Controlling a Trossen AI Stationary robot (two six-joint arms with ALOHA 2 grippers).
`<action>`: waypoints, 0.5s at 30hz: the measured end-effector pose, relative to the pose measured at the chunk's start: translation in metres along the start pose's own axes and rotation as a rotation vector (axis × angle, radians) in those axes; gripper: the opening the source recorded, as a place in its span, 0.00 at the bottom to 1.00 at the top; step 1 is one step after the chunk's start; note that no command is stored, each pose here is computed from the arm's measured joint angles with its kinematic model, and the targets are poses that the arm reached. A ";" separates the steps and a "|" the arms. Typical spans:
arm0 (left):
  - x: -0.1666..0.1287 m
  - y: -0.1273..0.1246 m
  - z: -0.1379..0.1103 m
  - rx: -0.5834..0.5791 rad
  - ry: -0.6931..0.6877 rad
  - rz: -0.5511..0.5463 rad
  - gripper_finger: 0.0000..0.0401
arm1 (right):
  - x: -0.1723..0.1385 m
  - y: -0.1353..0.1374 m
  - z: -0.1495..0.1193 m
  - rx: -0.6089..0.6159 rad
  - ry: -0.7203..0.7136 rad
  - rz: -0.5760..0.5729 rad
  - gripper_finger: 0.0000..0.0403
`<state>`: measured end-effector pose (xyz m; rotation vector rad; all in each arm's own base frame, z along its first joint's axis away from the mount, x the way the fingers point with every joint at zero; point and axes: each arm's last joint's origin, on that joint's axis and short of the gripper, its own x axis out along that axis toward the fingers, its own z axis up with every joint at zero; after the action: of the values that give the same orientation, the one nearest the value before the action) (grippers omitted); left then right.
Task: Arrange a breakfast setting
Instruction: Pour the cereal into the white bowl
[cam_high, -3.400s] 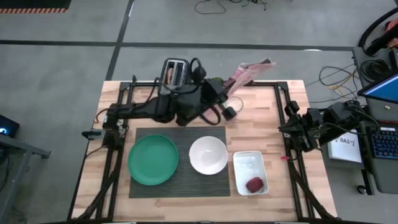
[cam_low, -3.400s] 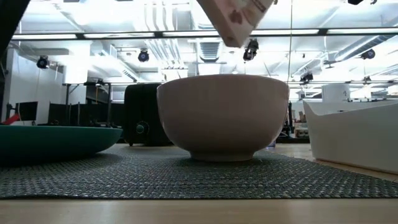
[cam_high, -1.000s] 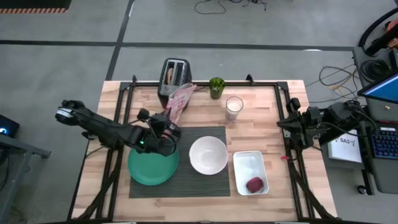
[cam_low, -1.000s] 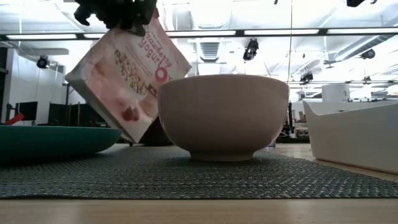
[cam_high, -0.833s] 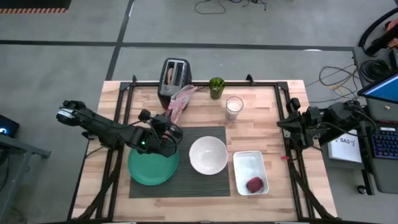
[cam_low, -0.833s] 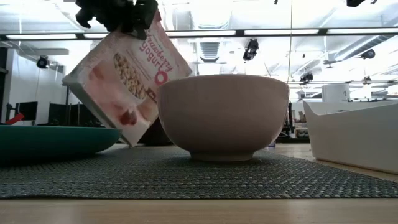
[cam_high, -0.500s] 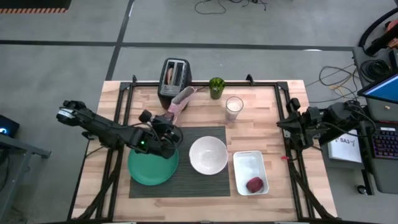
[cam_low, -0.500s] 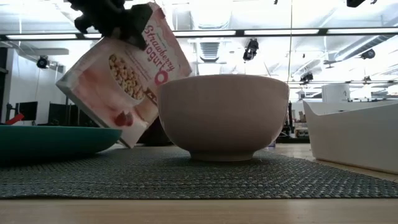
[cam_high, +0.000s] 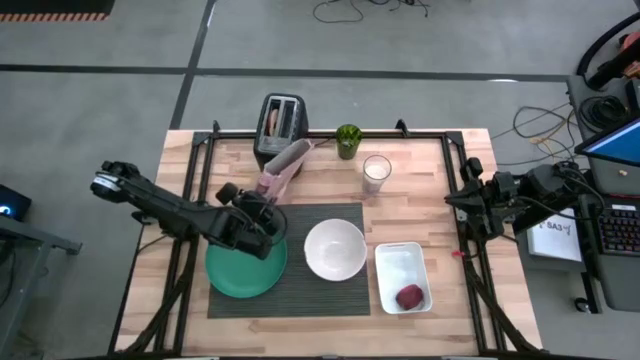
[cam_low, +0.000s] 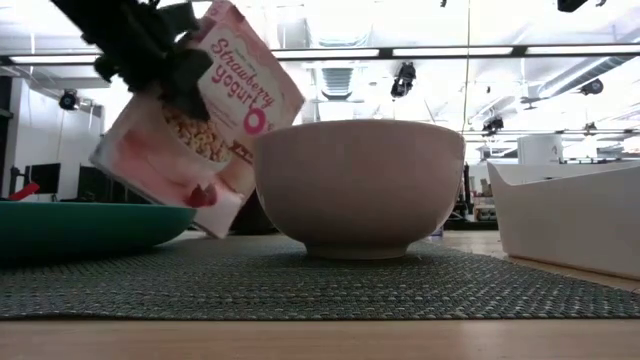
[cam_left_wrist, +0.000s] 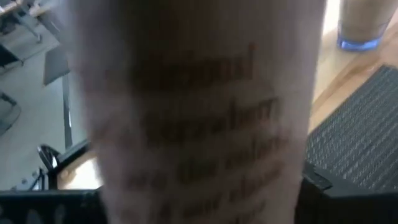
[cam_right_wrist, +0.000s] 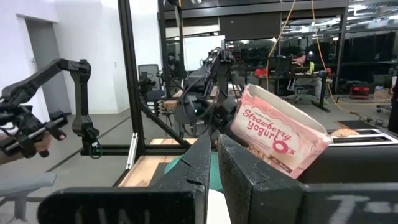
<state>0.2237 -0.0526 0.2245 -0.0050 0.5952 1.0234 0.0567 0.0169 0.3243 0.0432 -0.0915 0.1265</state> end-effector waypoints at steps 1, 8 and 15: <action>0.001 0.000 -0.003 -0.009 0.004 0.001 0.48 | 0.000 0.000 0.000 0.000 0.000 0.000 0.06; 0.008 0.005 -0.025 -0.081 0.012 0.027 0.31 | 0.000 0.000 0.000 0.000 0.000 0.000 0.06; 0.007 0.006 -0.027 -0.119 -0.012 0.036 0.02 | 0.000 0.000 0.000 0.001 0.000 0.000 0.06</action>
<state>0.2091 -0.0509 0.2003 -0.0932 0.5242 1.0919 0.0567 0.0169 0.3242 0.0442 -0.0912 0.1265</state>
